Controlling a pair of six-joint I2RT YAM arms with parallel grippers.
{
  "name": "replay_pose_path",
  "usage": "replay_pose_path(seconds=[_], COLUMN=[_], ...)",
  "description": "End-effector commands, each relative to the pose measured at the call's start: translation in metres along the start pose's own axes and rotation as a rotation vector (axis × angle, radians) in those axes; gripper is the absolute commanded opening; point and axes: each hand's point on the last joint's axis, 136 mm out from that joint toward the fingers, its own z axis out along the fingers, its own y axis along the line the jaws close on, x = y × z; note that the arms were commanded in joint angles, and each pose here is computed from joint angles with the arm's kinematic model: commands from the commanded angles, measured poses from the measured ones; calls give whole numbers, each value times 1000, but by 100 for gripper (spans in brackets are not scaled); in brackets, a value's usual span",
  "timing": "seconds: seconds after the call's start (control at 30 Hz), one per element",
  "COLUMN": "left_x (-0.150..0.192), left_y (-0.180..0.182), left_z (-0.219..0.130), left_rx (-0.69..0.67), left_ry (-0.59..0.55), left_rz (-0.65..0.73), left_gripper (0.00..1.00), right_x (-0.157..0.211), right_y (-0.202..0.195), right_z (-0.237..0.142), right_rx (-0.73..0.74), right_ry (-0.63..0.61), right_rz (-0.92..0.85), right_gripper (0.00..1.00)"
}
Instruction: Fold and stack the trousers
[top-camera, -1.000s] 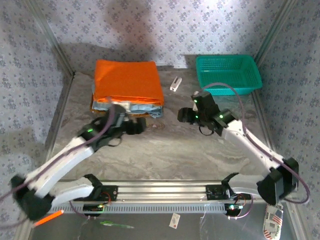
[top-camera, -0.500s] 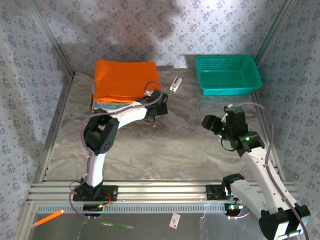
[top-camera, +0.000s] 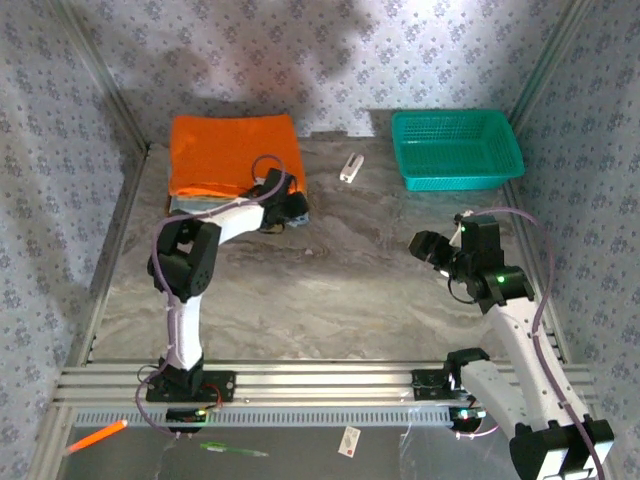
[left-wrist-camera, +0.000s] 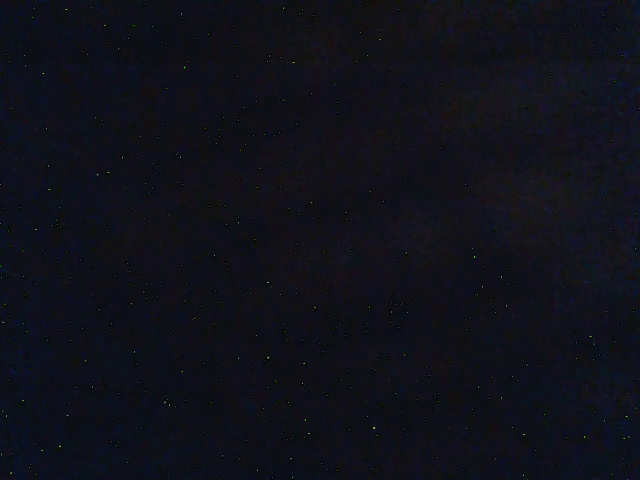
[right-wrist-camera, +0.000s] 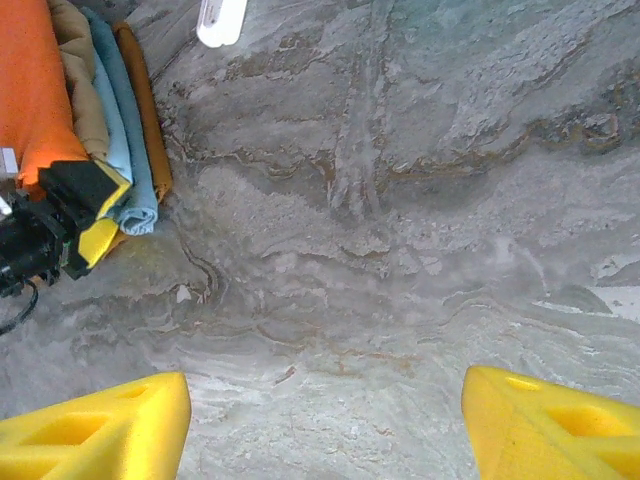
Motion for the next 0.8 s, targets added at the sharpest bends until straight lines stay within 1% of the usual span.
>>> replay_pose_path(seconds=[0.0,0.1,0.3,0.5,0.6,0.77], left_x=[-13,-23,-47,-68,-73,-74], left_y=[81,91,107,112,119,126], left_z=[-3,-8,-19,-12,-11,-13], left_rx=[-187,-168,-158,-161,-184,-167], left_ry=[5,28,34,54,64,67], left_rz=[-111,-112,-77,-28,-18,-31], left_gripper=[79,79,79,80,79,80], right_x=[2,0,-1,-3,-4,-5], right_y=[2,4,4,6,7,7], right_z=[-2,-5,-12,-17,-19,-21], right_rx=[-19,-25,-18,-27,-27,-28], right_ry=[8,-1,-8,-20,-18,-23], right_rz=[-2,-4,-15,-17,-16,-16], right_gripper=[73,73,73,73,73,73])
